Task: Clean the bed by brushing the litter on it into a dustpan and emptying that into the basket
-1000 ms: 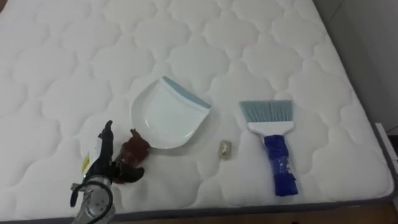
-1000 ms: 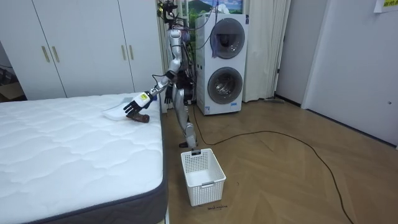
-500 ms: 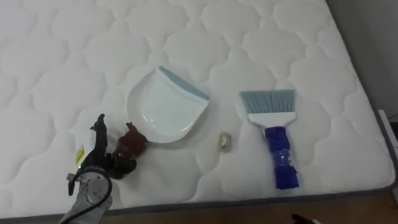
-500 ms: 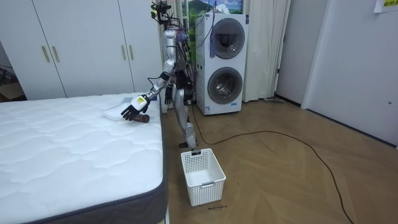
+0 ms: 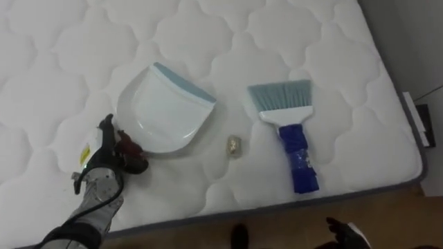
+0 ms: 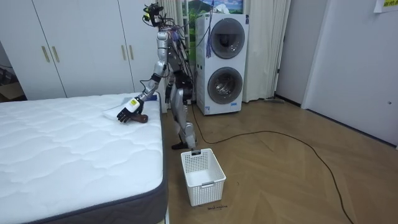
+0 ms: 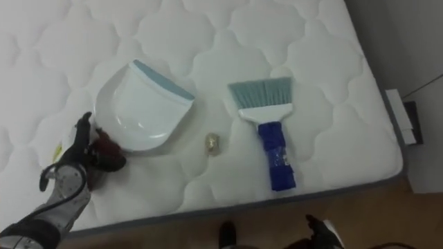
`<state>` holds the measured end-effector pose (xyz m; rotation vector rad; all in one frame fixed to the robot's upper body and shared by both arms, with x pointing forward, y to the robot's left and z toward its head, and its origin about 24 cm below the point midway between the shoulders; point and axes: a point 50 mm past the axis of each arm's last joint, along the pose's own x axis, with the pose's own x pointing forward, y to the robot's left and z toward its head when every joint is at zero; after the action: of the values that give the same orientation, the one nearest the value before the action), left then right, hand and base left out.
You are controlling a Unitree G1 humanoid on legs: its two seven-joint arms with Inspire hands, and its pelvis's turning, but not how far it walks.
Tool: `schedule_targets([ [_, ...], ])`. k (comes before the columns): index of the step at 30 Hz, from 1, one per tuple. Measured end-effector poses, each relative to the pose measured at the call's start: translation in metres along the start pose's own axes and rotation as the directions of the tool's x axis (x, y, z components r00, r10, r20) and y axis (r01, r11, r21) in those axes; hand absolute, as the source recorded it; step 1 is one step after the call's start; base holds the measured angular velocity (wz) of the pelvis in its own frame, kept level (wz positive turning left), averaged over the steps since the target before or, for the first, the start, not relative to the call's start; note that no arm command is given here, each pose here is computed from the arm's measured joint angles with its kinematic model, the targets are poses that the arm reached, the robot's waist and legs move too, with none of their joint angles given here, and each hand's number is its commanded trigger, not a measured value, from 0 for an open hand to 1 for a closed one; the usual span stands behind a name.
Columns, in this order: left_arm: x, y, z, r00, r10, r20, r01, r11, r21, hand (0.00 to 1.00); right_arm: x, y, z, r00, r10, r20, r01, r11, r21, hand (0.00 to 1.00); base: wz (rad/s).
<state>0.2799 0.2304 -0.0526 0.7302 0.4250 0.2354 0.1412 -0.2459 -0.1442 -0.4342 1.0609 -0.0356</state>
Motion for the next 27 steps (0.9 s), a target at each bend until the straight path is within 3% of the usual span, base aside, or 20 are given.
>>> schedule_targets([
  [11, -0.0039, -0.0089, -0.0090, 0.997, -0.062, -0.050, 0.062, 0.998, 0.010, 0.00, 0.0014, 0.0033, 0.0060, 1.000, 0.023, -0.003, -0.023, 0.999, 0.032, 0.00, 0.11],
  [27, -0.0007, -0.0075, -0.0011, 0.999, -0.037, -0.034, 0.037, 0.999, 0.003, 0.00, 0.0019, 0.0072, 0.0124, 0.999, 0.040, 0.020, -0.040, 0.999, 0.017, 0.00, 0.00],
])
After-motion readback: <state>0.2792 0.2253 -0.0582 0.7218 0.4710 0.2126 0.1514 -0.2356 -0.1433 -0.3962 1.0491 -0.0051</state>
